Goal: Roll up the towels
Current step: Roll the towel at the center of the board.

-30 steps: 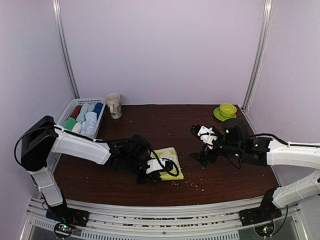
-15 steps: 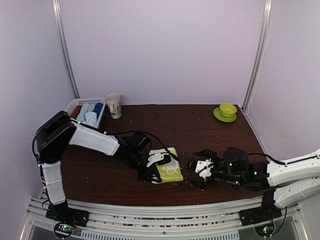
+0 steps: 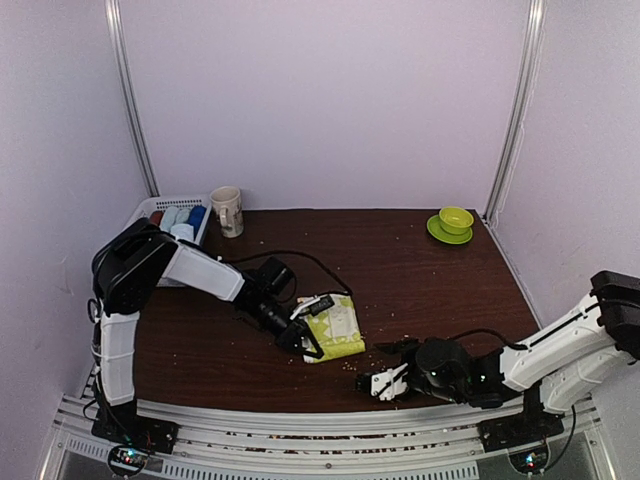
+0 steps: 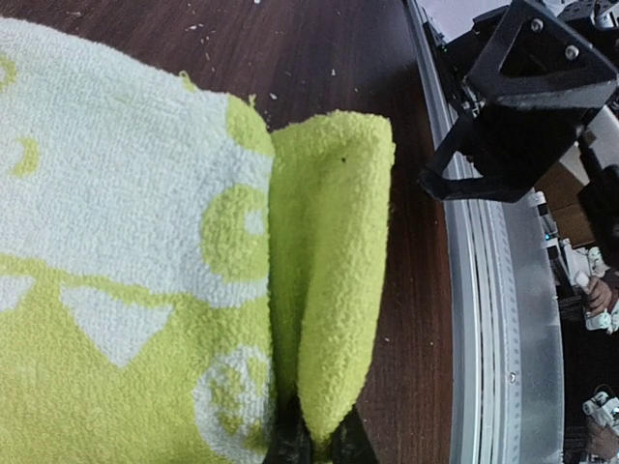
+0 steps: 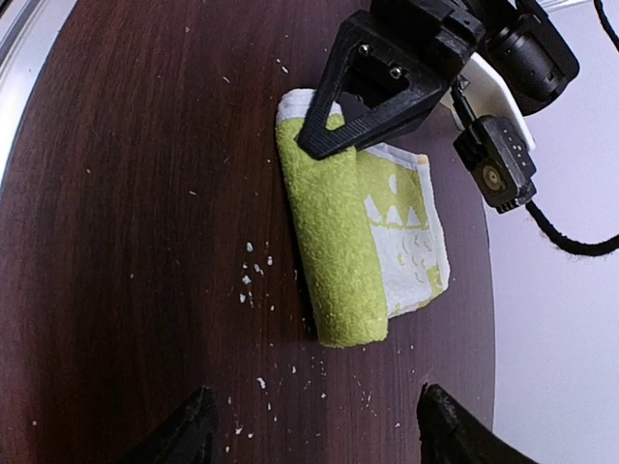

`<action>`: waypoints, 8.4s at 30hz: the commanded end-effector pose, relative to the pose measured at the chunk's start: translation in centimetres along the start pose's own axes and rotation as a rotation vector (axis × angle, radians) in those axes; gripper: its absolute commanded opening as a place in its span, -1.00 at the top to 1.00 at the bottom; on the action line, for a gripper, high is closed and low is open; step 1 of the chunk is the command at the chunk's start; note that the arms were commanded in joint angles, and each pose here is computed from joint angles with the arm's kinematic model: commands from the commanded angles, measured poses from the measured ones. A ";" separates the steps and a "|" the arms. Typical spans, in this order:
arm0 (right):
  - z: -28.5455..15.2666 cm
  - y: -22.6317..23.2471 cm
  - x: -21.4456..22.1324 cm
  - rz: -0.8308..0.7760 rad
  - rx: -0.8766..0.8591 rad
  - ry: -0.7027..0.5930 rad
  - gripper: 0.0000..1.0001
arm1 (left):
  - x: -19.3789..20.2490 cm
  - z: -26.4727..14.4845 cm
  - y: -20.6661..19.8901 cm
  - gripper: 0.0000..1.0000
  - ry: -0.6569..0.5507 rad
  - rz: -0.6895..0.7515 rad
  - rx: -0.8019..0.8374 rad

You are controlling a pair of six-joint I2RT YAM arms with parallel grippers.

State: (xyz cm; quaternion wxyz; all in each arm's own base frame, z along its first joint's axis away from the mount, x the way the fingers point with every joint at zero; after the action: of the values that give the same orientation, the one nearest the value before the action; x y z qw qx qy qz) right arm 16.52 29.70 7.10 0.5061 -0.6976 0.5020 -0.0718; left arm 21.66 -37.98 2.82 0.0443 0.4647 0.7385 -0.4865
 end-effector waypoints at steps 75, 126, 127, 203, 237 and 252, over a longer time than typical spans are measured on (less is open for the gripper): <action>8.7 -0.7 1.7 0.416 -0.385 0.048 0.54 | 3.0 0.2 4.7 1.00 0.053 -0.202 -0.081; 9.7 0.5 2.1 -0.206 -0.054 0.238 0.21 | 5.0 0.7 5.9 1.00 0.042 -0.496 0.048; 9.8 0.7 2.3 -0.205 -0.058 0.246 0.27 | 4.9 0.7 5.9 1.00 0.042 -0.496 0.050; 12.5 0.6 3.4 0.620 -1.086 0.393 1.00 | -0.2 -4.4 -3.2 -0.45 -0.140 0.817 -0.816; 12.8 0.9 4.4 0.656 -1.116 0.416 1.00 | -1.8 -1.6 -1.8 -0.23 0.041 0.969 -0.964; 12.7 0.9 4.9 0.661 -1.116 0.422 1.00 | 0.6 -3.4 2.3 0.06 0.123 0.824 -1.069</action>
State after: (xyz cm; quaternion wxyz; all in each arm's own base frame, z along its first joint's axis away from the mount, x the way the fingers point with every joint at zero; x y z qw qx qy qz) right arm 26.09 37.54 3.76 0.0224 -0.6418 0.7100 0.2889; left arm 23.58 -36.77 3.76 0.4273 0.6634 0.6141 0.0121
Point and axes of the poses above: each gripper's point midway between its finger pads, its own z axis out along the fingers, its own y axis along the line the jaws close on, x = y × z, the point moved 1 cm from there along -z, back along the fingers, and after that the axes turned 3 degrees about -z, right-handed, at the moved point
